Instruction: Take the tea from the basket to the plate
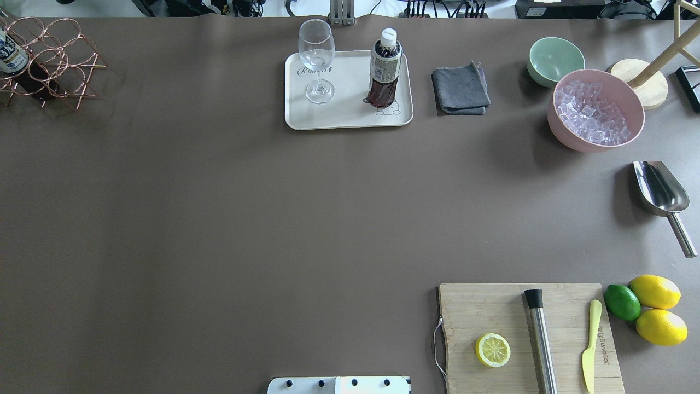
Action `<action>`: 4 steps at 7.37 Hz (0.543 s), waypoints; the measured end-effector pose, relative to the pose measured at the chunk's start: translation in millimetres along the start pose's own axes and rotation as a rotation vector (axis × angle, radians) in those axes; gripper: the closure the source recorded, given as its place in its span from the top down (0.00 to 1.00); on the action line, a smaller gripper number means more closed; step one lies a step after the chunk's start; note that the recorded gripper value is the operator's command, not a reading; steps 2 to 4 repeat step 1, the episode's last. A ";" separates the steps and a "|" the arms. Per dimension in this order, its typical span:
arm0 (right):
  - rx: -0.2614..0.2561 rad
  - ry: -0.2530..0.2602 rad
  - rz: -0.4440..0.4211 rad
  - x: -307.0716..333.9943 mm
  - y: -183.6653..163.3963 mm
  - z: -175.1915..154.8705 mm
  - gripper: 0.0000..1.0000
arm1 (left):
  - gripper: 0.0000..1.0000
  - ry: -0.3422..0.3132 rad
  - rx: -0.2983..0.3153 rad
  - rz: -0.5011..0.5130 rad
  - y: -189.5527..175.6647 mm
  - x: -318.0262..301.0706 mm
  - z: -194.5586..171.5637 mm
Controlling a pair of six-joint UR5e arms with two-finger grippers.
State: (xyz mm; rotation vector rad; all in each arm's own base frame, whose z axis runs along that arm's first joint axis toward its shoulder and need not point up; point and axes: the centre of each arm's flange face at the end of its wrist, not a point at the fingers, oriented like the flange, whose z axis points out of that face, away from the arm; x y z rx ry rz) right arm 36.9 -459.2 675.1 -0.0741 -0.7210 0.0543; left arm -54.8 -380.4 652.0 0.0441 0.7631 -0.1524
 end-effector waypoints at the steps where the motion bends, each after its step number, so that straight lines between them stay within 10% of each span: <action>1: 0.008 -0.002 -0.008 0.4 -0.5 0.5 1.00 | 0.98 -0.009 -0.010 0.040 -0.1 -0.6 1.5; 4: 0.008 -0.002 -0.008 0.4 -0.5 0.5 1.00 | 0.98 -0.009 -0.010 0.040 -0.1 -0.6 1.5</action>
